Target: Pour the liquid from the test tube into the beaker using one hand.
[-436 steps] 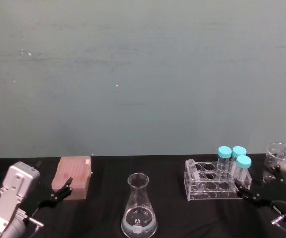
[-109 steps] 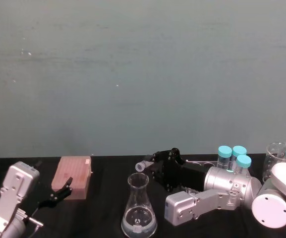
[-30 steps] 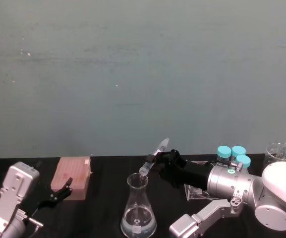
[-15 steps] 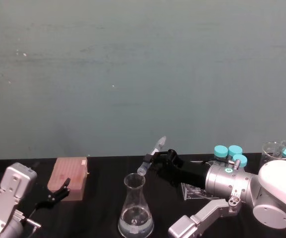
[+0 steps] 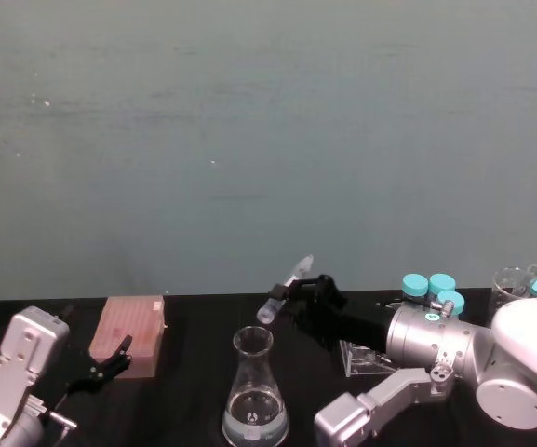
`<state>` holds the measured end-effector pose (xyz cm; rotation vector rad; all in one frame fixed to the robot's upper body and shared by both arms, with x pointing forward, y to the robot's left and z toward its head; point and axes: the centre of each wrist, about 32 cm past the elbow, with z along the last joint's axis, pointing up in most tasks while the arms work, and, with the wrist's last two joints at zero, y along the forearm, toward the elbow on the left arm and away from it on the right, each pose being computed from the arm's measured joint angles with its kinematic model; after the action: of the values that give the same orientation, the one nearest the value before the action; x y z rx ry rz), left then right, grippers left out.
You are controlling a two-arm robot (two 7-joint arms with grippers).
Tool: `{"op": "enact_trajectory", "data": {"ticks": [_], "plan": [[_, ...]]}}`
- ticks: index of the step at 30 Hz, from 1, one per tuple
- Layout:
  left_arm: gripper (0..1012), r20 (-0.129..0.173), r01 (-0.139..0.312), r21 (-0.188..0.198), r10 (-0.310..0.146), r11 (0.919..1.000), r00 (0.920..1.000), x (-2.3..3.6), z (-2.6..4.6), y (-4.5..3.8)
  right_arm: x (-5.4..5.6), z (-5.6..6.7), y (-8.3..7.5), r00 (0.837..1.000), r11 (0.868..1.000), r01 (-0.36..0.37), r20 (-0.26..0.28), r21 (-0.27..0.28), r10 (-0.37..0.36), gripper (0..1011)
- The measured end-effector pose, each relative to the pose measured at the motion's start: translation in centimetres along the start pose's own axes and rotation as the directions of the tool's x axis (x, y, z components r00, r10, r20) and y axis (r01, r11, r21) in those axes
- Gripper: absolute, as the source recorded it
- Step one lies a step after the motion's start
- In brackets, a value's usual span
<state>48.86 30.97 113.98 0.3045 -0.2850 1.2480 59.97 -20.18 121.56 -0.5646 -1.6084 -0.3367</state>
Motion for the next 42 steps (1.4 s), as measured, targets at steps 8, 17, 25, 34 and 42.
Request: {"op": "enact_trajectory", "data": {"ticks": [8,17,25,34,42], "plan": [[1000,0.0,0.0,0.0,0.0,1.0,1.0,0.0,0.0,0.0,0.7,-0.5,-1.0,0.917,0.998,0.039,-0.395,-0.052,-0.056,207],[1000,0.0,0.0,0.0,0.0,1.0,1.0,0.0,0.0,0.0,1.5,-2.4,-2.5,0.654,0.993,0.035,-0.748,-0.116,-0.111,207],[1000,0.0,0.0,0.0,0.0,1.0,1.0,0.0,0.0,0.0,1.5,-4.6,-3.6,0.35,0.989,-0.005,-0.927,-0.145,-0.134,207],[1000,0.0,0.0,0.0,0.0,1.0,1.0,0.0,0.0,0.0,0.3,-6.4,-3.8,0.112,0.99,-0.067,-0.987,-0.125,-0.117,207],[1000,0.0,0.0,0.0,0.0,1.0,1.0,0.0,0.0,0.0,-0.6,-6.7,-3.7,0.068,0.988,-0.105,-0.992,-0.117,-0.11,207]]}}
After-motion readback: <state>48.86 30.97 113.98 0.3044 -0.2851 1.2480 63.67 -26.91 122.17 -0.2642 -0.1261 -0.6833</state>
